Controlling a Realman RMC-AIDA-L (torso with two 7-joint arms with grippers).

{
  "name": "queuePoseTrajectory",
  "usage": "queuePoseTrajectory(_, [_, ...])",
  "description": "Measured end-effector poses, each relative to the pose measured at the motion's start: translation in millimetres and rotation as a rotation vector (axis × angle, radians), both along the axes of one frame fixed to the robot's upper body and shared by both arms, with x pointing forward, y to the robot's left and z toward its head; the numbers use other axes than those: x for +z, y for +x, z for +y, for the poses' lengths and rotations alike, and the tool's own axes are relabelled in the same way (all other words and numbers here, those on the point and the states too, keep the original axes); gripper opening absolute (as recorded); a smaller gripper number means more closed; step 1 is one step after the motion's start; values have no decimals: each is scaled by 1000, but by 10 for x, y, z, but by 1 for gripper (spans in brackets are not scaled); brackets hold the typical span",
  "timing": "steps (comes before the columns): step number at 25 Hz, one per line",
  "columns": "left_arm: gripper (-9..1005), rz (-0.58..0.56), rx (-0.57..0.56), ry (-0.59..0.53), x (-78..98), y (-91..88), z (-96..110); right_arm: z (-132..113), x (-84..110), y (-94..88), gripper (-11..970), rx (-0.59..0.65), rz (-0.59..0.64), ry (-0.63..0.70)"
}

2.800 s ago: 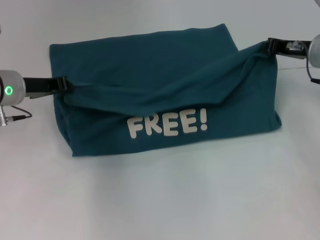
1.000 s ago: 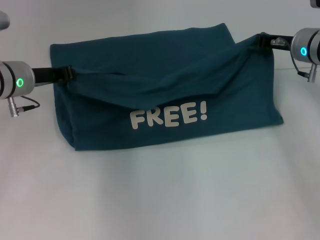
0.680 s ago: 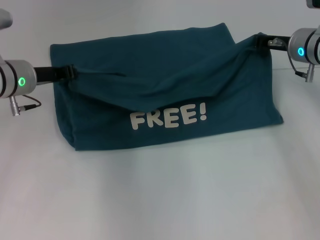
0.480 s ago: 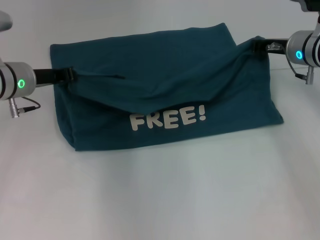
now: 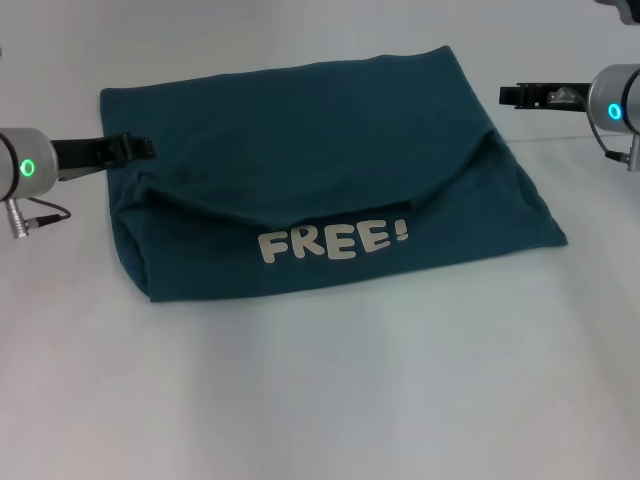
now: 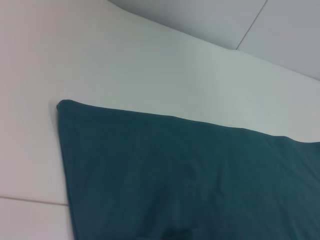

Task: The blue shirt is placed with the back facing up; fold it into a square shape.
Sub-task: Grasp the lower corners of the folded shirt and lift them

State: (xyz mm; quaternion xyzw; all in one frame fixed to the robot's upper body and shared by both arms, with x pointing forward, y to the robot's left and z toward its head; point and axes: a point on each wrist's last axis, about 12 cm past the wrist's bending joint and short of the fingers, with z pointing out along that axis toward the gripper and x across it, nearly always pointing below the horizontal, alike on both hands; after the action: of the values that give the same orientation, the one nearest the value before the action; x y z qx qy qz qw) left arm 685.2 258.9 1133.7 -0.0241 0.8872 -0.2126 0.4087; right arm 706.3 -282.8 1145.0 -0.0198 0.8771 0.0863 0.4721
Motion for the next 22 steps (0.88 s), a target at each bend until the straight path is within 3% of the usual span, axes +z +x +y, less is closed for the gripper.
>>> queuePoseTrajectory(7, [380,27,26,-57,-87,-135,77,-186,-64,-150,556,-14,89,137])
queuePoseTrajectory(10, [618,28,44,-134,-147,-318,161,-292,-109,-319,648,-1,129,225])
queuePoseTrajectory(11, [629,25,50,-161,-164,-386,197,-320,-132,-395,678,12,142,251])
queuePoseTrajectory(15, [672,49,49,-280,-225,-649,348,-367,-214,-707,675,113,188,367])
queuePoseTrajectory(18, [674,124,58,-403,-379,-867,531,-417,-259,-946,673,198,195,490])
queuePoseTrajectory(22, [677,162,57,-448,-472,-975,589,-548,-246,-1197,674,260,118,631])
